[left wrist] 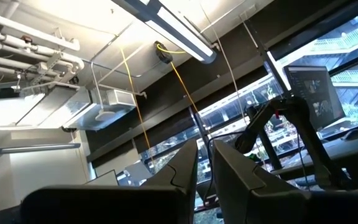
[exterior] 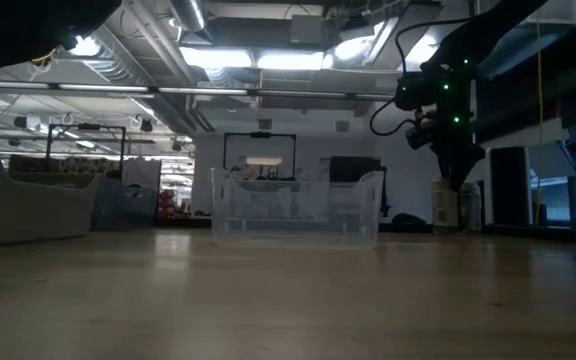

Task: Sort spices by type
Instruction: Put the top right brown seasoning bottle into the transparent bin

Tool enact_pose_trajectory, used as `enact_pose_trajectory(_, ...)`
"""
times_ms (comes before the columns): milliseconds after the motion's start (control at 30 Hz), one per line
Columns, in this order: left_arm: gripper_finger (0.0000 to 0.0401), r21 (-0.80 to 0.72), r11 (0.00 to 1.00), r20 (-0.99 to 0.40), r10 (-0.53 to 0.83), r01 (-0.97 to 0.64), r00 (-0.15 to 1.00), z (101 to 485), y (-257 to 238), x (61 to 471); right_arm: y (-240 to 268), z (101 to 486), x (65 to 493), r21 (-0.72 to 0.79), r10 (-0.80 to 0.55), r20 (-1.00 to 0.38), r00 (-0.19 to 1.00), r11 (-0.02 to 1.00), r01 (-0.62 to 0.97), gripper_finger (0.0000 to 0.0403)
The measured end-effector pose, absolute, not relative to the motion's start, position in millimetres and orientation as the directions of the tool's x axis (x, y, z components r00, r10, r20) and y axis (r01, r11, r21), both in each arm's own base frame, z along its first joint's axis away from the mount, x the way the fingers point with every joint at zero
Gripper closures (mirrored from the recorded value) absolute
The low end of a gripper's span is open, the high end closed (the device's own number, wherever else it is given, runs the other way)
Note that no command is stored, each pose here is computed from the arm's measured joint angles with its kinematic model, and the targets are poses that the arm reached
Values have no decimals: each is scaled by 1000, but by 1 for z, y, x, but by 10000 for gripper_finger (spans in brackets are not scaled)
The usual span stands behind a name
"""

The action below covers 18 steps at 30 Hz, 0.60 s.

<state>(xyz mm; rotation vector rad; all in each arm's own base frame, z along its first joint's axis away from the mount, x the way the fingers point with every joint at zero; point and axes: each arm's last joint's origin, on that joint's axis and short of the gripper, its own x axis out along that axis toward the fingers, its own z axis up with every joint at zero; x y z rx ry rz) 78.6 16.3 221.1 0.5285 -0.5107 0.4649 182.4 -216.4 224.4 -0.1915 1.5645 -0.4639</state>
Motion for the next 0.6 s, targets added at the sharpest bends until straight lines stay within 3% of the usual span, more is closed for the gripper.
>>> enact_pose_trajectory(300,361,353,768,564,282,-535,776,221,16,79,-212,229,186,-349,-353,-935,-22,910,225,103)
enact_pose_trajectory(600,361,353,767,565,281,-535,776,221,16,79,-191,239,208,-308,-314,-949,18,940,148,103)
